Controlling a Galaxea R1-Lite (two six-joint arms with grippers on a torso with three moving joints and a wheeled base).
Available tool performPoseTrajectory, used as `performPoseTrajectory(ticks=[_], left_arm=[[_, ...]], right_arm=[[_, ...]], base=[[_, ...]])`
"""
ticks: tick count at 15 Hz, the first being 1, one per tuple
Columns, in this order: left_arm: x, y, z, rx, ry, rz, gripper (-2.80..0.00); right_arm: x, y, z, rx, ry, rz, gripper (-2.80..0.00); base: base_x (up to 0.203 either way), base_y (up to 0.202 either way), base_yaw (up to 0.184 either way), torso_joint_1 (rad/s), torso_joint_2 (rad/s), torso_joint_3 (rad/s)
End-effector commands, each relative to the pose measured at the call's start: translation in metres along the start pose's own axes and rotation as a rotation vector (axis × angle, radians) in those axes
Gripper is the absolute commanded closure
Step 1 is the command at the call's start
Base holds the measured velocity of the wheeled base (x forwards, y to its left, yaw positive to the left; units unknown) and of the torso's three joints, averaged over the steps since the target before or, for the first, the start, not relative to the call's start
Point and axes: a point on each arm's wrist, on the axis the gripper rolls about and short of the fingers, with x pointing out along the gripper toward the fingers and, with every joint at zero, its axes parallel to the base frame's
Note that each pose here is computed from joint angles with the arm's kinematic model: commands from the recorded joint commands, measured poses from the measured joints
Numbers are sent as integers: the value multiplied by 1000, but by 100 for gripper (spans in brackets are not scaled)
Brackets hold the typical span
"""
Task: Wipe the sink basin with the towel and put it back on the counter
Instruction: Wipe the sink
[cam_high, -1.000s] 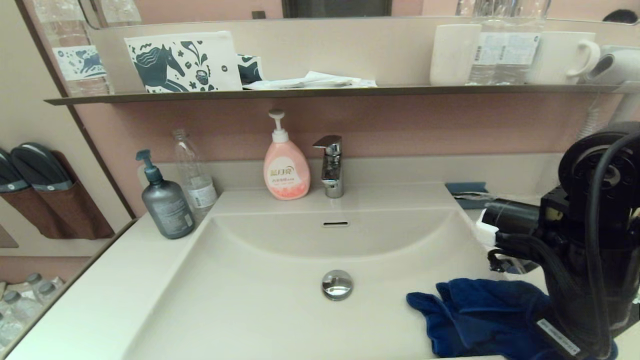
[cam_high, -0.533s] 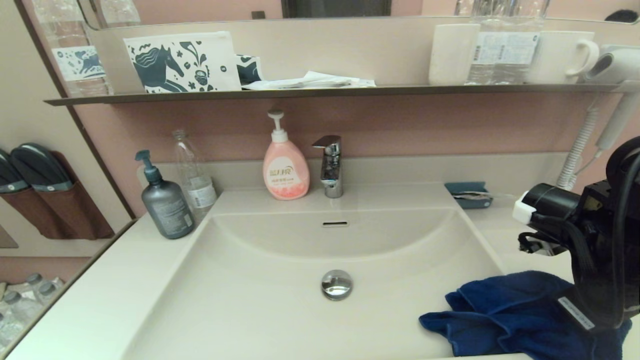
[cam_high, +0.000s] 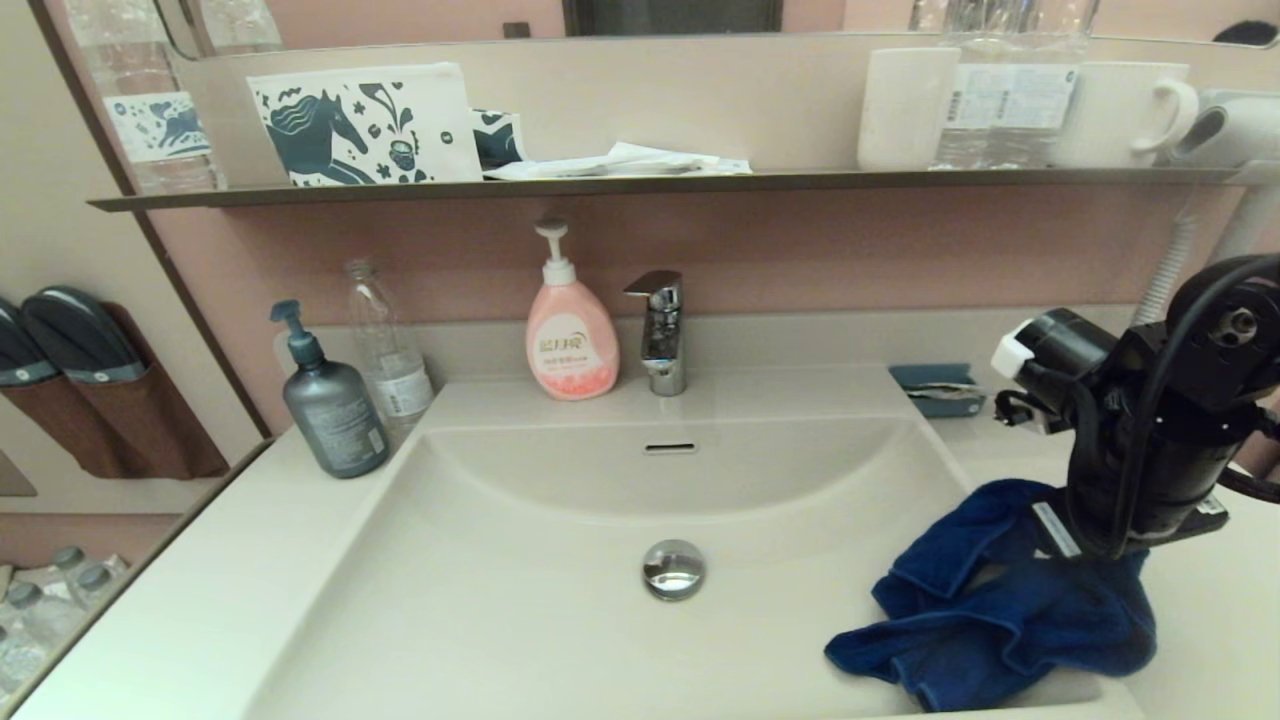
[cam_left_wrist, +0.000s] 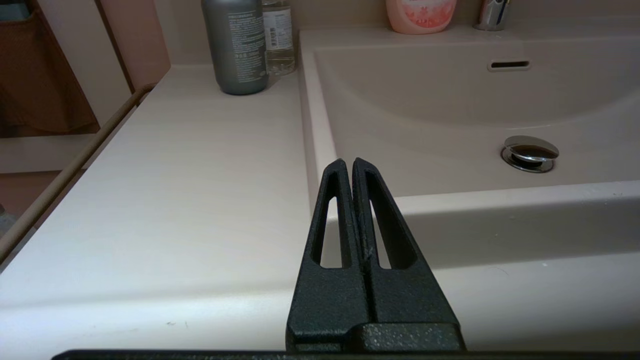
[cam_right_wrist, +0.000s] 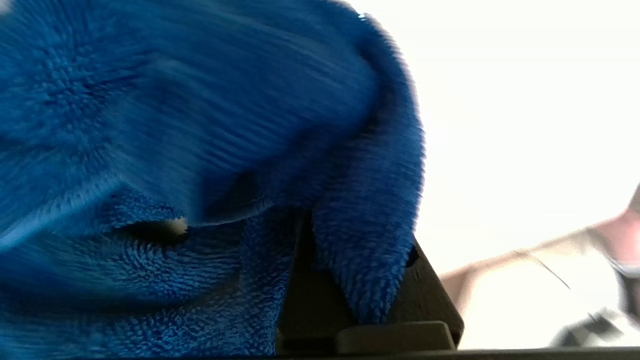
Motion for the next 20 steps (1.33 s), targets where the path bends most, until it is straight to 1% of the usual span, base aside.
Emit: performPoseTrajectory(ticks=[1, 4, 5, 7, 9, 11, 13, 16, 18, 20], left_arm=[[0, 0, 0, 0, -1, 0, 0], [0, 0, 0, 0, 0, 0, 0], [0, 0, 0, 0, 1, 0, 0], [0, 0, 0, 0, 0, 0, 0], [0, 0, 0, 0, 0, 0, 0], [0, 0, 0, 0, 1, 0, 0], [0, 0, 0, 0, -1, 0, 0], [0, 0, 0, 0, 1, 0, 0], [0, 0, 0, 0, 1, 0, 0], [0, 0, 0, 0, 1, 0, 0]], right_arm=[[-2, -5, 16, 51, -58, 9, 0], [-14, -16, 27, 109, -129, 17, 0], [-19, -19, 27, 118, -145, 21, 0], [-40, -25, 22, 133, -206, 41, 0], [-63, -23, 14, 123, -264, 80, 0], [-80, -10, 8, 129, -267, 140, 0], [-89, 13, 3, 116, -242, 189, 0], [-86, 68, -1, 76, -192, 235, 0], [-75, 98, -1, 79, -149, 233, 0], [-57, 126, -2, 68, -90, 204, 0]], base=[[0, 0, 0, 0, 0, 0], [0, 0, 0, 0, 0, 0], [0, 0, 0, 0, 0, 0], [0, 0, 0, 0, 0, 0], [0, 0, 0, 0, 0, 0], [0, 0, 0, 0, 0, 0], [0, 0, 0, 0, 0, 0], [0, 0, 0, 0, 0, 0], [0, 0, 0, 0, 0, 0], [0, 0, 0, 0, 0, 0]])
